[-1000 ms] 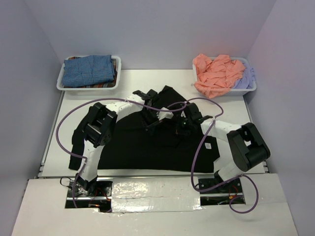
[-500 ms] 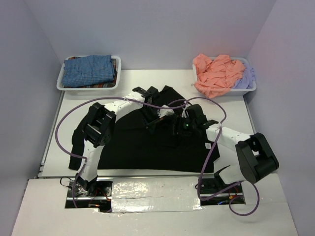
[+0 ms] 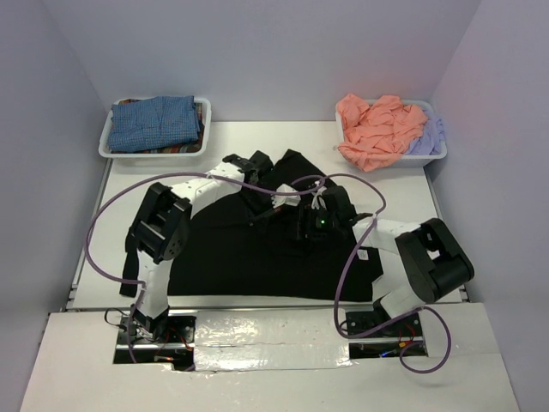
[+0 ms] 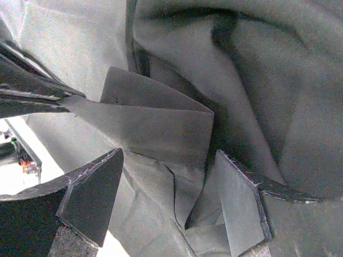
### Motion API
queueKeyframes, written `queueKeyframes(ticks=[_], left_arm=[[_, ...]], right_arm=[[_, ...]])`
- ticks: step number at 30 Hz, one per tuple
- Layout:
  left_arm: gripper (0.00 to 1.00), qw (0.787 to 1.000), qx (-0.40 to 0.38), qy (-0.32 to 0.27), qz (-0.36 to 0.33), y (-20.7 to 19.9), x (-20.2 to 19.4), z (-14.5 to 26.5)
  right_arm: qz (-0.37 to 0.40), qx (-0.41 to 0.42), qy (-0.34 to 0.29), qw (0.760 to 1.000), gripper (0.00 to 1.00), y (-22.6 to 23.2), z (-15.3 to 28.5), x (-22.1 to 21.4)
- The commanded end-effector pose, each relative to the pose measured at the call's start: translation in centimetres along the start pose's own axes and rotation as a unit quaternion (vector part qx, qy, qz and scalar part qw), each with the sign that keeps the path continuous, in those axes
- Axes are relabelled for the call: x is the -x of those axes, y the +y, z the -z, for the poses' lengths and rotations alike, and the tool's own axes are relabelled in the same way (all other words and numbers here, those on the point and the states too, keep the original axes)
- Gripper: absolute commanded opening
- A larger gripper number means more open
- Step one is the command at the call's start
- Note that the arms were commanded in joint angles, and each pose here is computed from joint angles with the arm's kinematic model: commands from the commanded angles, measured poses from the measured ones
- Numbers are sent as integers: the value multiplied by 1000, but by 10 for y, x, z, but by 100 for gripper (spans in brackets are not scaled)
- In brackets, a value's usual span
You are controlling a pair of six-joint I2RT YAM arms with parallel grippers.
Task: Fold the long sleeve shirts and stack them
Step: Fold the shirt
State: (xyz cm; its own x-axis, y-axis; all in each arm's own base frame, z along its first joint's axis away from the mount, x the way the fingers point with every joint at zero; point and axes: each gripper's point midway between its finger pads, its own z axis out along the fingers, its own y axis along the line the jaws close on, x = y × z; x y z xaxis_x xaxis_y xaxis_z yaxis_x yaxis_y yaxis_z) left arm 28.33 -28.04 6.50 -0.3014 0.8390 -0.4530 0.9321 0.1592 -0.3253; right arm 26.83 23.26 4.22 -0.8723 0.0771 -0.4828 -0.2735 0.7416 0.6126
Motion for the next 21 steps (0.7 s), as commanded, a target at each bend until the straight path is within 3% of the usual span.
queueKeyframes(ticks=[1,21], left_arm=[[0,995,-7,-52,-83,-13,23,13],[0,977,-11,-111,-182,-45,40,37]], right_arm=[[41,37,-53,997,77,18,12,22],[64,69,-55,994,75,30,15,21]])
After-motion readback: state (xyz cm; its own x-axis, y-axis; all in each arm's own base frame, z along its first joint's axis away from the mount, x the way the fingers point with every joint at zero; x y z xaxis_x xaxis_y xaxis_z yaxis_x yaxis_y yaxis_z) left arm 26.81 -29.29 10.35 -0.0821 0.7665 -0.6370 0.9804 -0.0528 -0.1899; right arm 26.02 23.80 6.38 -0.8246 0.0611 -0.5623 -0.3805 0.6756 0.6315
